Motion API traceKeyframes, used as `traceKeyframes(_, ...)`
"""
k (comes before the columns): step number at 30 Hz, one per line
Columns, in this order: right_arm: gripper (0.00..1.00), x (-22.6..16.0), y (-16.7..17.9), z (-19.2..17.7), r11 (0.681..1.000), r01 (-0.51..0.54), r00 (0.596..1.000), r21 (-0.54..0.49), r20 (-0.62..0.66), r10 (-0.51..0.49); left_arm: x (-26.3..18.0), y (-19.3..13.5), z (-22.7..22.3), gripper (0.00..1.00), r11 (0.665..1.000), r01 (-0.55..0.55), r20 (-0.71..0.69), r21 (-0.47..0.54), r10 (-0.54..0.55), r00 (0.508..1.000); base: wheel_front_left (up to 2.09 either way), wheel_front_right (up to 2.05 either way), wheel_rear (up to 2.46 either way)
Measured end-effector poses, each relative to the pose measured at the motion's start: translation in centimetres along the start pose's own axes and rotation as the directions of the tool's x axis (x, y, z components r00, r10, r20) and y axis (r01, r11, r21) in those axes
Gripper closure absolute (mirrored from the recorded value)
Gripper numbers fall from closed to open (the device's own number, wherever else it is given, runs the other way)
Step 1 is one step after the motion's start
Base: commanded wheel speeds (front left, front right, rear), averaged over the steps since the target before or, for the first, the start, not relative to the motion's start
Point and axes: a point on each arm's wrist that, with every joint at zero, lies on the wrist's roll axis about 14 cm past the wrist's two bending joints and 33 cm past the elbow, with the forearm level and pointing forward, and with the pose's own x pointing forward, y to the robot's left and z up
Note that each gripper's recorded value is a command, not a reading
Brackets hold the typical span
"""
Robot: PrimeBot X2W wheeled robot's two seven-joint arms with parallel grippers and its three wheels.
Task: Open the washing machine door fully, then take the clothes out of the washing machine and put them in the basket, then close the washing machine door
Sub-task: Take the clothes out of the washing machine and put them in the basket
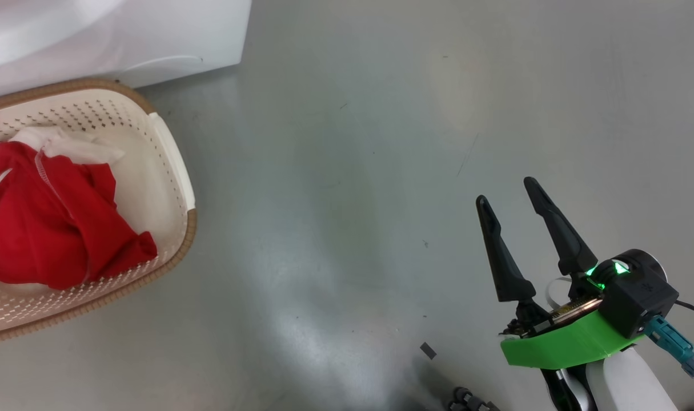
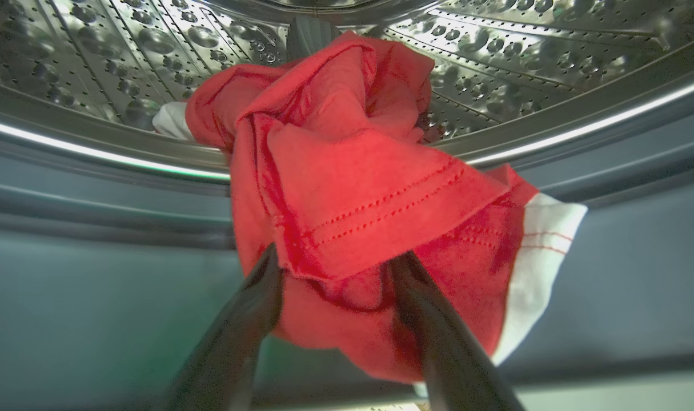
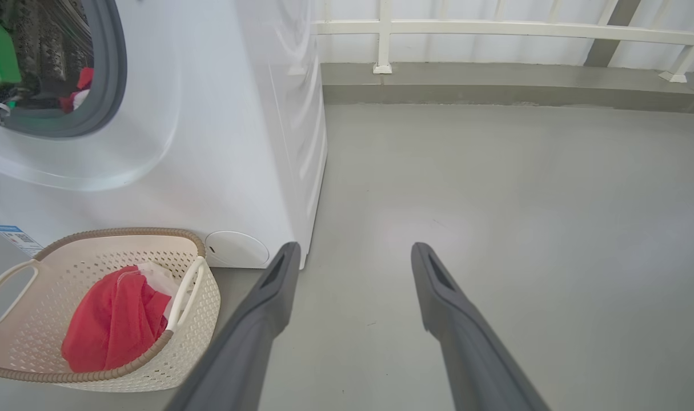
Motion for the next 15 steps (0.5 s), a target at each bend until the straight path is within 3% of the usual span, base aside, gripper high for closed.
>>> traceKeyframes(2,0.00,0.0,0.0,-0.1,1.000,-0.001,1.000,0.000,-0.002,0.001,0.1,-0.3,-0.1,0.93,1.000,0.012,-0.007,0.011,-0.012,1.000,0.00,0.00,0.00)
traceKeyframes(3,0.00,0.1,0.0,-0.1,1.000,-0.001,1.000,0.001,-0.003,0.001,0.1,-0.4,-0.1,1.00,1.000,0.016,-0.005,0.013,-0.015,1.000,0.00,0.00,0.00)
traceKeyframes(15,0.00,0.6,0.4,-0.7,1.000,-0.012,1.000,0.008,-0.012,0.013,-0.7,-1.8,3.4,1.00,0.996,0.072,0.113,0.061,-0.079,0.990,0.00,0.00,0.00)
